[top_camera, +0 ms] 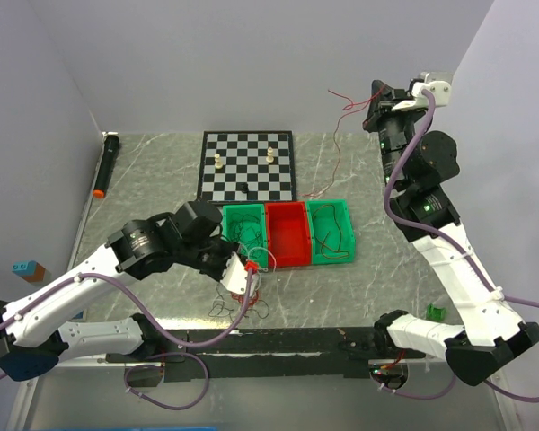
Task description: Untangle the cables
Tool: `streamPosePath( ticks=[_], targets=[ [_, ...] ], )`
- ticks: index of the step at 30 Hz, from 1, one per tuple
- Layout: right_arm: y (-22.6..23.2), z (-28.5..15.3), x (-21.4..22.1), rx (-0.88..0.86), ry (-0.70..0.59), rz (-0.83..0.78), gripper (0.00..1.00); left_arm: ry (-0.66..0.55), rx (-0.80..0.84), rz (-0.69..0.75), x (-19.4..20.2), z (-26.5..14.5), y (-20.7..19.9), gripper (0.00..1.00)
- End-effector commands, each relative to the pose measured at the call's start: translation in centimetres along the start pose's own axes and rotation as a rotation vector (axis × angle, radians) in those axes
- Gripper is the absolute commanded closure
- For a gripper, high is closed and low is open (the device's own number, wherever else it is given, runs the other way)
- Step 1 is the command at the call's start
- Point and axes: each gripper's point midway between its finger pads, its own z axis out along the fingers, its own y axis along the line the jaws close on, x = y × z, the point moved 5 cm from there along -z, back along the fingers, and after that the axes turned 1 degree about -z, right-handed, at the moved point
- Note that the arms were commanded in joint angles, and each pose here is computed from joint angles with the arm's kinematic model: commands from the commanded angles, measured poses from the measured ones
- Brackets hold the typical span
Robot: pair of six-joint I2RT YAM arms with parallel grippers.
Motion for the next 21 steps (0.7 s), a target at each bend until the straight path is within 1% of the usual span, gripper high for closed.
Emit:
streamPosePath(
  ticks=[1, 9, 17, 21],
  targets=[
    [-0.2, -0.3, -1.4, -0.011, -0.046, 0.044, 1.0, -0.004, -0.033, 0.047, -0.7, -1.3, 0.7, 0.99],
    [-0.7, -0.7, -3.1, -0.01, -0.078, 0.048, 1.0, 0.003, -0.022, 0.054, -0.3, -1.0, 0.4, 0.99],
    [-1.1, -1.7, -6.0, -0.02, -0.142, 0.058, 1.0, 0.009, -0.017, 0.059, 0.1, -0.6, 0.1, 0.99],
    [-1.2, -2.0, -5.8, -0.021, -0.133, 0.059, 1.0, 0.01, -0.022, 0.062, 0.0, -0.7, 0.2, 0.99]
  ],
)
